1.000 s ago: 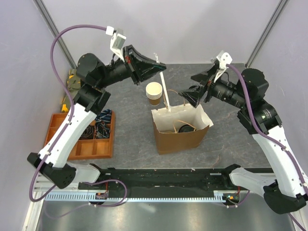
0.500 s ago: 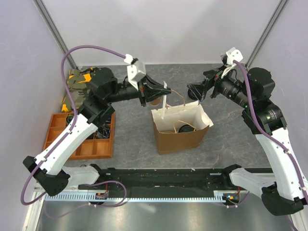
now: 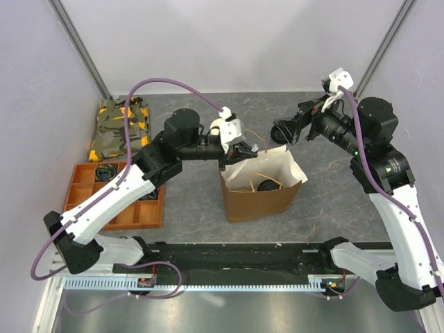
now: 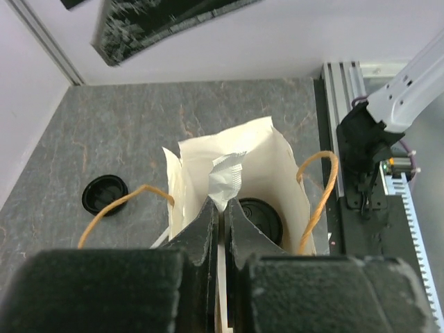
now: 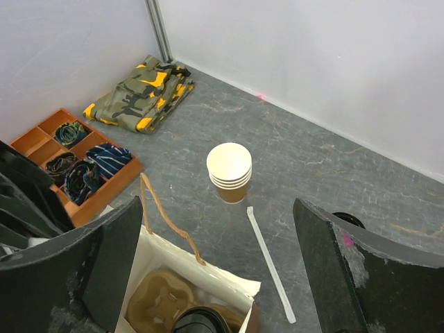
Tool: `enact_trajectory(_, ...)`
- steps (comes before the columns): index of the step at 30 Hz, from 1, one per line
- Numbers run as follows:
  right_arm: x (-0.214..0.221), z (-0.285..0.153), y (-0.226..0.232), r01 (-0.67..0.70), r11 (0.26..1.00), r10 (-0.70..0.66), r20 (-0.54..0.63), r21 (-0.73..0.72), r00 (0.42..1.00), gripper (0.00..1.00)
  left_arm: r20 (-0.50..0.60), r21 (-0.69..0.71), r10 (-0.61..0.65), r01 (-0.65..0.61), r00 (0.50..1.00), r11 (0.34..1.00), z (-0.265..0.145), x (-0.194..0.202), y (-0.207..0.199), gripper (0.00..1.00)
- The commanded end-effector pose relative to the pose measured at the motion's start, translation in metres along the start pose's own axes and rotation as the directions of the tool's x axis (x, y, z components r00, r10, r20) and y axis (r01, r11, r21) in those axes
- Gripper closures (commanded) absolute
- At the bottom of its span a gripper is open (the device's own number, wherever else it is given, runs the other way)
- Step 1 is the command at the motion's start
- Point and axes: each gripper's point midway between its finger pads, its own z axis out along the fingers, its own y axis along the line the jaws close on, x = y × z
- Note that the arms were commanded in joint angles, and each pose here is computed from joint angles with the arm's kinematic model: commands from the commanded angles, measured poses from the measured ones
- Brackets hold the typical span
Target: Pack the takeout coffee
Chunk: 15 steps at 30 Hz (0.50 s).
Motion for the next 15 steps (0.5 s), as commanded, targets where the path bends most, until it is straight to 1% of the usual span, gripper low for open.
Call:
enact_trajectory(1,-0.008,-0.008,-0.003,0.018,0.999,-0.019,0.026,0.026,0.999,0.02,-0.118,-0.037,0.057,-0.061,0.991,0.997,0.012,0.033,0.007,0.98)
enact_trajectory(4,-0.007,-0.009,-0.003,0.018,0.999,-0.018,0.024,0.029,1.000,0.02,-0.177,-0.046,0.053,-0.062,0.983,0.997,0.018,0.048,0.010,0.97)
enact_trajectory(5,-0.006,-0.008,-0.004,0.020,0.999,-0.020,0.021,0.030,1.000,0.02,-0.189,-0.044,0.050,-0.059,0.981,0.997,0.020,0.051,0.010,0.95)
enact_trajectory(8,-0.005,-0.009,-0.004,0.021,0.999,-0.021,0.020,0.033,1.000,0.02,-0.216,-0.031,0.037,-0.044,0.976,0.999,0.024,0.056,0.008,0.76)
enact_trajectory(9,-0.005,-0.010,-0.005,0.021,0.999,-0.021,0.020,0.042,1.000,0.02,-0.225,-0.023,0.036,-0.042,0.974,0.999,0.025,0.058,0.006,0.63)
enact_trajectory(11,-0.004,-0.011,-0.006,0.023,0.999,-0.024,0.019,0.048,1.000,0.02,-0.231,-0.015,0.038,-0.042,0.972,0.999,0.025,0.056,0.004,0.54)
enact_trajectory(12,-0.005,-0.012,-0.007,0.024,0.998,-0.025,0.022,0.056,0.999,0.02,-0.237,-0.026,0.035,-0.042,0.971,0.999,0.025,0.056,0.006,0.45)
enact_trajectory(15,-0.004,-0.012,-0.008,0.024,0.998,-0.026,0.019,0.062,0.999,0.02,-0.230,-0.054,0.026,-0.039,0.973,0.998,0.023,0.042,0.011,0.34)
